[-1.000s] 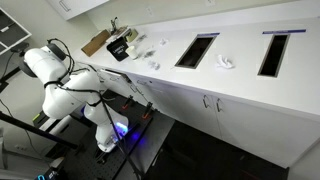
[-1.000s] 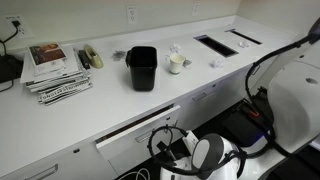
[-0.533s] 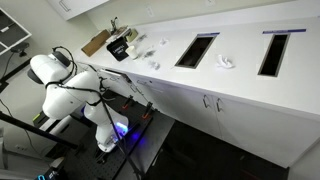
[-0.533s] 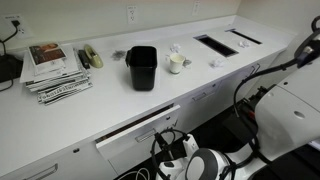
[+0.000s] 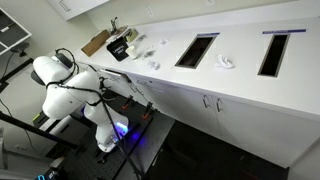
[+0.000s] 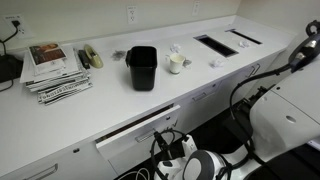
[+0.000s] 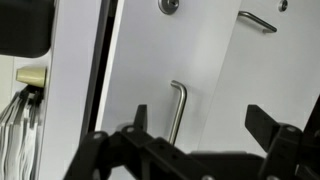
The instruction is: Open the second drawer from the right then put the white paper in the open drawer
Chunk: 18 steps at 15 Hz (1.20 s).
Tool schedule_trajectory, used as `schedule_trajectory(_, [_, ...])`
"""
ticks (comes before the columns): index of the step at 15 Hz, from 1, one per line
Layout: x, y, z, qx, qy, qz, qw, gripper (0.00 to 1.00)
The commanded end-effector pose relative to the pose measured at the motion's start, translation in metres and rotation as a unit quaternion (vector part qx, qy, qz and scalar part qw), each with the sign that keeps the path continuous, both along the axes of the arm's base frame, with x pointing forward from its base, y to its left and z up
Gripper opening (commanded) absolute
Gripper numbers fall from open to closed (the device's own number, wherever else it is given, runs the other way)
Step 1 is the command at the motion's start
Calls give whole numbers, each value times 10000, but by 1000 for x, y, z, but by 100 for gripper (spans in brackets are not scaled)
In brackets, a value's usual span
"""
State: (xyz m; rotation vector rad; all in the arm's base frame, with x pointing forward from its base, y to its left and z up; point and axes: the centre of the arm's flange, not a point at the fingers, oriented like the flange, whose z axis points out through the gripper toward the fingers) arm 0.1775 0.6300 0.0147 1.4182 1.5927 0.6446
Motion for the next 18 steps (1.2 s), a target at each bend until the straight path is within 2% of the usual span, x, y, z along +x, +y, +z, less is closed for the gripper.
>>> schedule_trajectory(1, [1, 3, -22, 153, -534, -97, 9984, 100])
schedule_trajectory(4, [1, 1, -47, 656, -878, -245, 9937, 100])
schedule_trajectory(7, [0, 6, -65, 1144, -1441, -228, 9827, 100])
schedule_trajectory(10, [-3, 17, -74, 1322, -2038, -120, 9700, 100])
schedule_trajectory(12, [-5, 23, -77, 1283, -2366, -86, 9631, 100])
schedule_trajectory(13, [-7, 25, -76, 1154, -2464, -113, 9622, 100])
schedule_trajectory(14, [-6, 5, -65, 1202, -2141, -124, 9693, 100])
schedule_trajectory(18, [-9, 8, -69, 1225, -2297, -144, 9654, 100])
